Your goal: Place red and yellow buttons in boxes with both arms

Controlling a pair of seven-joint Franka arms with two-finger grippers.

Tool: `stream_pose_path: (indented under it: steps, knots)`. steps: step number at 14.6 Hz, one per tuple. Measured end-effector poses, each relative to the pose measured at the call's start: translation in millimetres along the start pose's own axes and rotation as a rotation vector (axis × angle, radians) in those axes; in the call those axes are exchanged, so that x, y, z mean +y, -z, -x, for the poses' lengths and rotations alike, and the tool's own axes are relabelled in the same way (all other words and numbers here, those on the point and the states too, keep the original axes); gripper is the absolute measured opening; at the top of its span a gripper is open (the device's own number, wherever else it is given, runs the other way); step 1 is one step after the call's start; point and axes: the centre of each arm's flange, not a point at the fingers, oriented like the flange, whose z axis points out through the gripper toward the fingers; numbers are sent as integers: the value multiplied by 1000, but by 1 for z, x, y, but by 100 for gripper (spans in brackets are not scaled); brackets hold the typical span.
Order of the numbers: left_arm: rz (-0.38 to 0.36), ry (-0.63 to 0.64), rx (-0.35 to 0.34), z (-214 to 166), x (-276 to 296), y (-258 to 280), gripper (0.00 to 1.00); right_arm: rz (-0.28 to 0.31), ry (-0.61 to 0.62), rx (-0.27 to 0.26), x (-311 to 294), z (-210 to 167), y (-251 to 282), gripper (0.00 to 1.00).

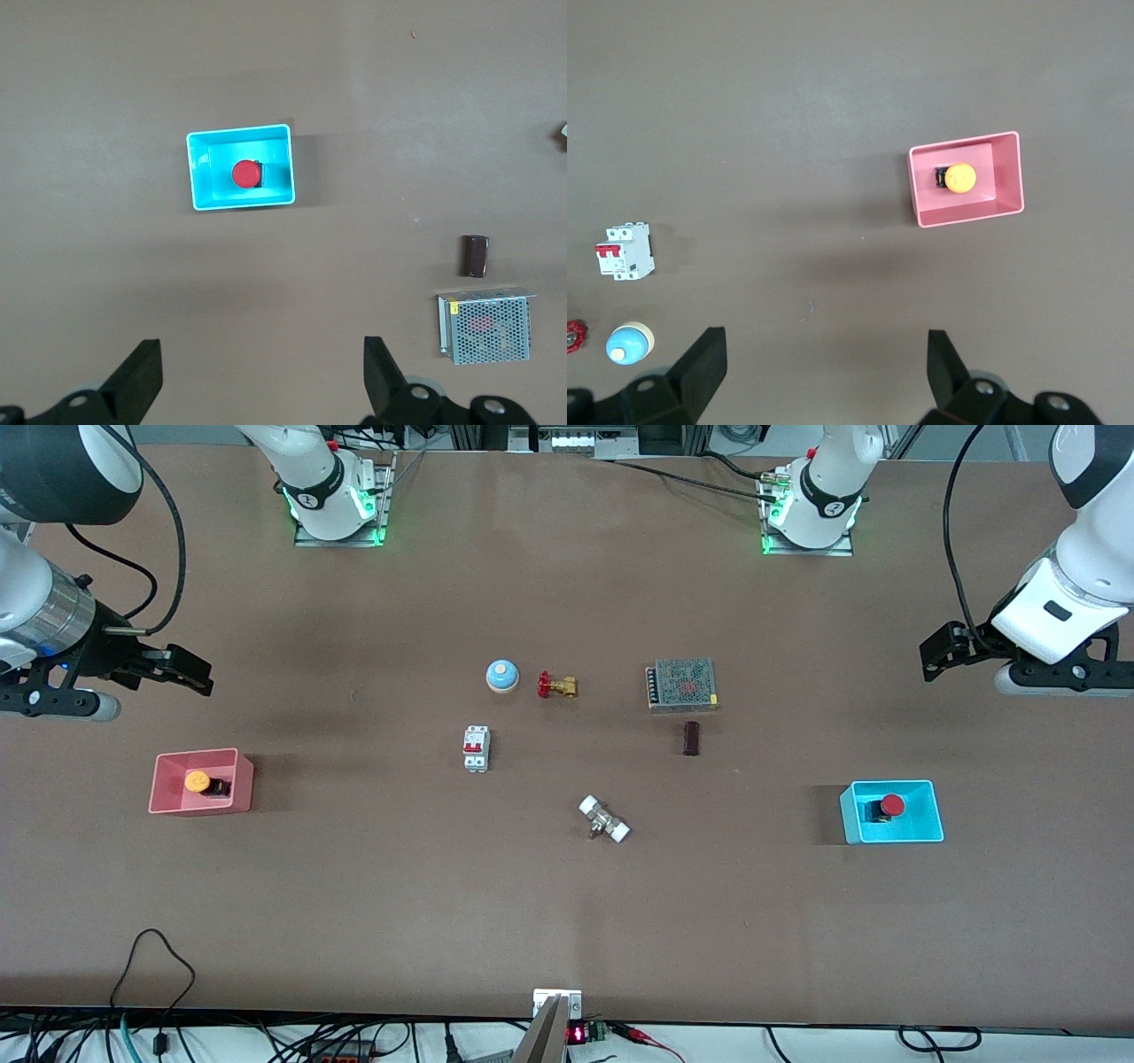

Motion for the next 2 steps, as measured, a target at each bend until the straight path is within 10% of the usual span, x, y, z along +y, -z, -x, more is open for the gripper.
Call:
stream_pose_path:
  steps: [2]
  knots:
    - [0, 0, 0, 0, 0, 0, 100, 0, 0, 0, 0, 0, 0, 100]
